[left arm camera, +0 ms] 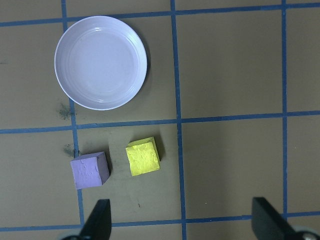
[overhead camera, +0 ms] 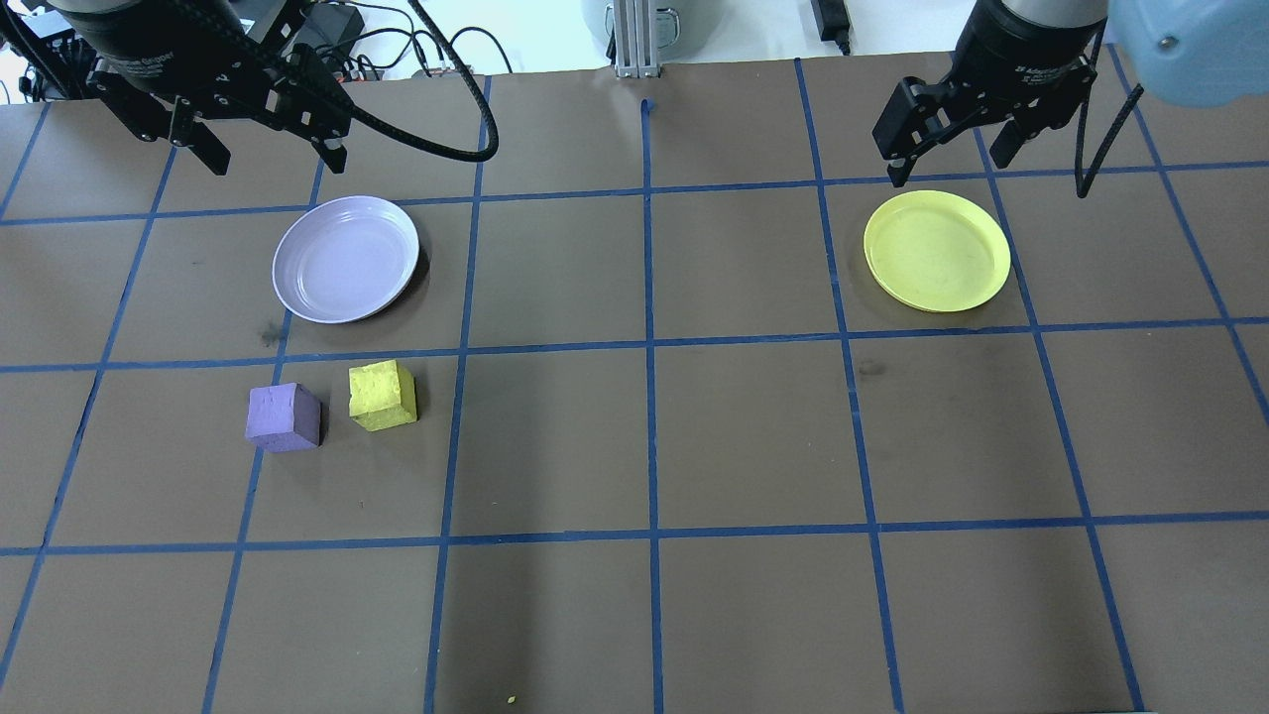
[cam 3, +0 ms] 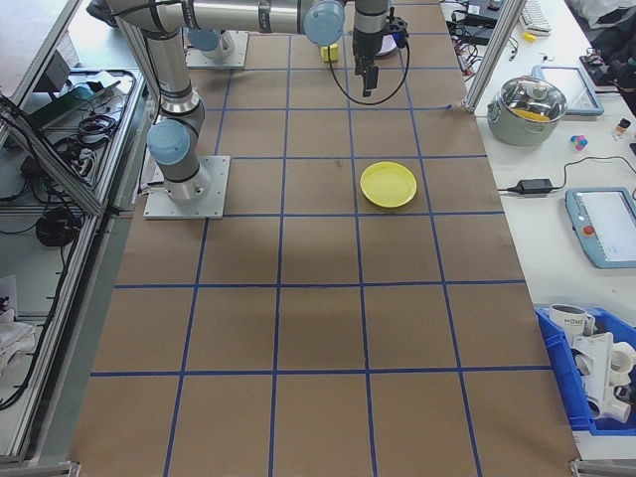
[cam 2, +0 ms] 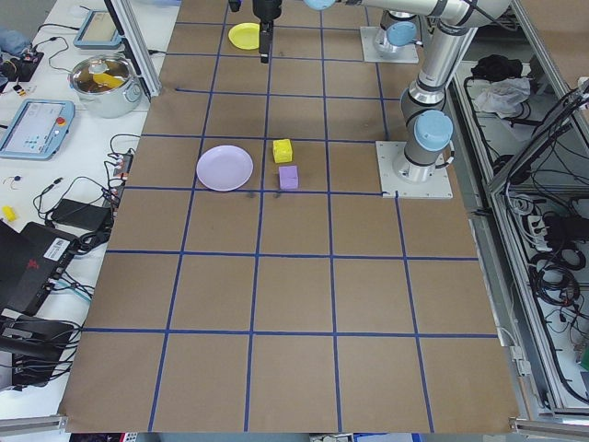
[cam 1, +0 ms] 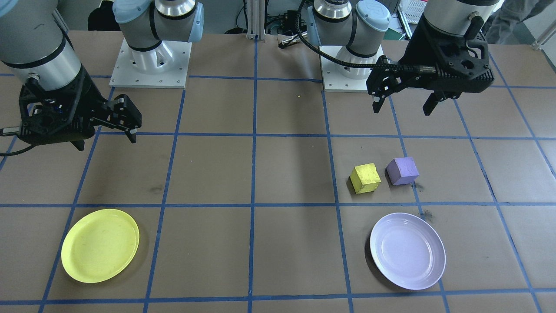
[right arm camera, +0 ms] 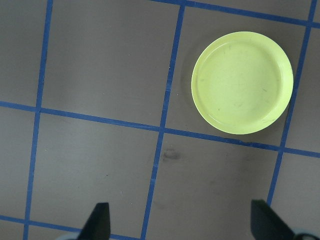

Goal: Sort blocks by color into plates

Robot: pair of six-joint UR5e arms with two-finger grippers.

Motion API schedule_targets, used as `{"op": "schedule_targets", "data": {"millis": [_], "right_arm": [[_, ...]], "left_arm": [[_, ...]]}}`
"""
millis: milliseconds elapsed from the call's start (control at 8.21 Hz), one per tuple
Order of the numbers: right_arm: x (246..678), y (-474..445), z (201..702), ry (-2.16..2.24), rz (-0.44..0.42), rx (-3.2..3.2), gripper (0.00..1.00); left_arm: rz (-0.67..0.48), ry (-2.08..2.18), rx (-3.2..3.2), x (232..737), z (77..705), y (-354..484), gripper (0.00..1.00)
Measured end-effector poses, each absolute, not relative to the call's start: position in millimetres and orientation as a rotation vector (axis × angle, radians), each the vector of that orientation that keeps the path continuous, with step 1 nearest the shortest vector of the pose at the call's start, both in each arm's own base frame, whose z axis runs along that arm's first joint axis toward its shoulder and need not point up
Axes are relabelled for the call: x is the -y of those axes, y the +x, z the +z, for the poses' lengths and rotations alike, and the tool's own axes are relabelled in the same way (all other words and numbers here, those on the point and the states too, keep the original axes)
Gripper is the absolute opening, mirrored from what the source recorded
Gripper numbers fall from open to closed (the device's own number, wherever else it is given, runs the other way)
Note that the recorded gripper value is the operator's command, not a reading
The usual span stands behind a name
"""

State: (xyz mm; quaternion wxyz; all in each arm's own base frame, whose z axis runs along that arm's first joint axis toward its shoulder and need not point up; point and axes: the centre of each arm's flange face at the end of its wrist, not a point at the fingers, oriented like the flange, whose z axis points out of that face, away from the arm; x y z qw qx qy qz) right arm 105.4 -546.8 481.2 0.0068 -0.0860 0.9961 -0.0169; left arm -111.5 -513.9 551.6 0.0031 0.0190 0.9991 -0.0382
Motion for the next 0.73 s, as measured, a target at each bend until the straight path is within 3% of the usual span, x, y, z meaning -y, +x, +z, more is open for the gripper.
{"op": "schedule_targets", "data": {"millis": [731], "right_arm": [[546.0, 105.1, 483.4, -0.278, -0.062, -3.12, 1.0]], "left_arm": [[-0.094, 0.021, -3.127, 526.3, 538.3, -52.2, 1.0]]}}
